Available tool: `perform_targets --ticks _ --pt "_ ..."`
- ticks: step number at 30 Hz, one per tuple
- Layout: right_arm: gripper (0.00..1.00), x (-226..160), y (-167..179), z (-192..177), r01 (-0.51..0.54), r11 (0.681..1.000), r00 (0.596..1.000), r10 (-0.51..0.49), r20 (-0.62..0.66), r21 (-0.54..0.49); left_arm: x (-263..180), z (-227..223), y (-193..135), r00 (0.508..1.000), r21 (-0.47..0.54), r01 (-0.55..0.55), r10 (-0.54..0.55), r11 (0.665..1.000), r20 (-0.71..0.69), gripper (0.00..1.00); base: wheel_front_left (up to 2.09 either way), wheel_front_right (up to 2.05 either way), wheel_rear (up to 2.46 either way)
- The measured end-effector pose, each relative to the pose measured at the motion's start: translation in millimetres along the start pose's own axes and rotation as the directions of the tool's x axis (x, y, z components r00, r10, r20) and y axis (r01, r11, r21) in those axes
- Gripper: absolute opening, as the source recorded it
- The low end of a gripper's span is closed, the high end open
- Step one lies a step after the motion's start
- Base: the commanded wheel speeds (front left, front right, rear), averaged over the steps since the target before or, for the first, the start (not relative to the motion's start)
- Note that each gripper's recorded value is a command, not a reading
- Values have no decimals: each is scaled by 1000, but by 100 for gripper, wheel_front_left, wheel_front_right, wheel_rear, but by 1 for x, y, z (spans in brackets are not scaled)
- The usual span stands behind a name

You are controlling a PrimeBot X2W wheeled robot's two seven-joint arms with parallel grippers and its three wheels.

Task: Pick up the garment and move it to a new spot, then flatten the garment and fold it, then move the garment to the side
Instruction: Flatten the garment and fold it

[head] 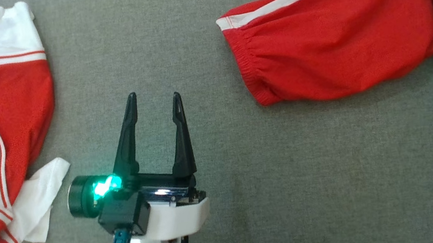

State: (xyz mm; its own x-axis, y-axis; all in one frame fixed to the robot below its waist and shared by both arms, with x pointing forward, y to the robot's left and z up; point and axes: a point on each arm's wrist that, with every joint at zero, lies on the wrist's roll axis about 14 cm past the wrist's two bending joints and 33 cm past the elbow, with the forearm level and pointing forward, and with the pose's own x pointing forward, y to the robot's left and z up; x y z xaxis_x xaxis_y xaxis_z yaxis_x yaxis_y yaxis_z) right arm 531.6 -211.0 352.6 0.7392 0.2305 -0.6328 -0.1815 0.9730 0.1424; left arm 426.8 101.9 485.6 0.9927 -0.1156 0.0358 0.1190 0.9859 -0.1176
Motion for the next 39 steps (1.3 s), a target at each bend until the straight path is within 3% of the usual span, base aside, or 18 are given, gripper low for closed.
perform_targets --ticks 5,9,13,17,22,28,29,33,37,38,39 --pt "0 -15 -6 -2 24 1000 1000 -24 13 -5 0 4 -6 1000 6 27 -27 1000 16 100 0 0 0" --pt "0 -46 -56 -2 141 989 990 -141 19 -31 6 7 -22 996 -1 81 -81 997 30 100 0 0 0" --pt "0 -86 -112 0 278 959 961 -277 28 -58 11 4 -38 990 -14 137 -137 990 32 100 0 0 0" --pt "0 -98 -119 20 298 953 952 -291 98 -62 15 -2 -53 982 -17 190 -190 982 22 100 0 0 0" --pt "0 -97 -91 66 225 972 951 -203 232 -71 17 -8 -64 973 -21 229 -229 973 10 100 0 0 0" --pt "0 -93 -19 98 44 985 951 9 309 -164 15 -3 -68 970 -16 245 -244 970 20 100 0 0 0" --pt "0 -93 -19 98 44 985 951 9 309 -164 15 -3 -68 970 -16 245 -244 970 20 100 0 0 0" --pt "0 -88 40 110 -80 960 935 166 314 -268 13 1 -66 971 -25 236 -236 971 26 100 0 0 0" --pt "0 -75 111 94 -233 917 914 320 250 -323 10 -1 -61 975 -34 222 -222 974 17 100 0 0 0" --pt "11 -71 129 83 -276 905 910 355 215 -324 10 0 -59 977 -36 215 -214 976 16 100 0 0 0" --pt "34 -68 146 68 -322 892 904 389 176 -318 9 0 -57 978 -38 207 -206 978 16 100 0 0 0"
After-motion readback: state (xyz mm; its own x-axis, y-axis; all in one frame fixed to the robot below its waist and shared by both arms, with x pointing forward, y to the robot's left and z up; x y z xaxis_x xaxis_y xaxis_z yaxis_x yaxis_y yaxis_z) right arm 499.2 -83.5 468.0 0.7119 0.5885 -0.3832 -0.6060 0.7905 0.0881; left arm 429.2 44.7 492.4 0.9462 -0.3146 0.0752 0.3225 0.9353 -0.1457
